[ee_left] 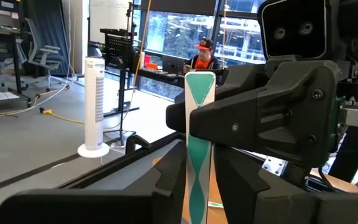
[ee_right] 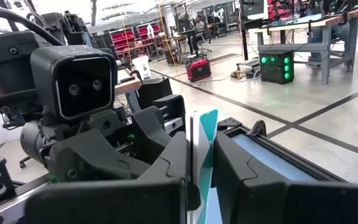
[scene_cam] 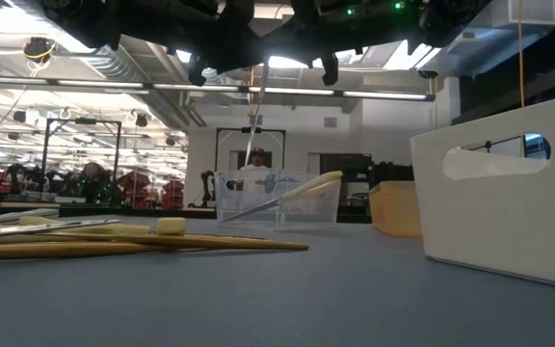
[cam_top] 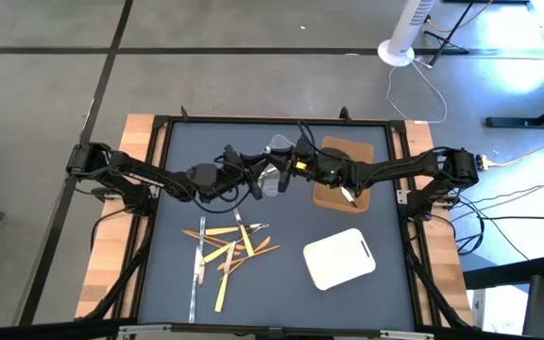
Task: Sort silverware by color (type)
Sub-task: Put the white knife into the orange bin
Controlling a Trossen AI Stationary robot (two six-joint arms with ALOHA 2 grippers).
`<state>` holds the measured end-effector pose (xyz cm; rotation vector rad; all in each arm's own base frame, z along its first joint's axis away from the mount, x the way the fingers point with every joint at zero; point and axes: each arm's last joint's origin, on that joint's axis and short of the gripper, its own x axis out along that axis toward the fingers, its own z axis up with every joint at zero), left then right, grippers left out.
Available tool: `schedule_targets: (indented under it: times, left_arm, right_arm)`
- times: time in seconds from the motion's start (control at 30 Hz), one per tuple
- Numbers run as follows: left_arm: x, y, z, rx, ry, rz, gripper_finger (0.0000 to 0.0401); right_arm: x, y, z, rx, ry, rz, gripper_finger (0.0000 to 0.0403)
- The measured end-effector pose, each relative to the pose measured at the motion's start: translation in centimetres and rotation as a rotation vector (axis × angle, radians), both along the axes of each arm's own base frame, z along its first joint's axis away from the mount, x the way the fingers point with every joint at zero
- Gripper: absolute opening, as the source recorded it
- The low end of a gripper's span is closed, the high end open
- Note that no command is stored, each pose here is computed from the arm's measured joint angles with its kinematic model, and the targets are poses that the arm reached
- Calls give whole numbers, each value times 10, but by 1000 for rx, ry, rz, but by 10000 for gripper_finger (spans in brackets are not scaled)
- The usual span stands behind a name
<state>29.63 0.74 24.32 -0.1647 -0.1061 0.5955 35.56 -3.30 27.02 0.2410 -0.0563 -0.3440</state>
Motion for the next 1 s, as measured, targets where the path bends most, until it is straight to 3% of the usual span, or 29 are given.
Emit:
schedule_targets:
  times: [0.63,1.0]
  left_arm:
    - [0,0,-3,-1,30,-7,177]
    - [1,-2,-4,-1,38,-78,192]
  right_arm:
    - [-8,0,9,-4,26,6,32]
    - [-33,2,33,-6,73,9,32]
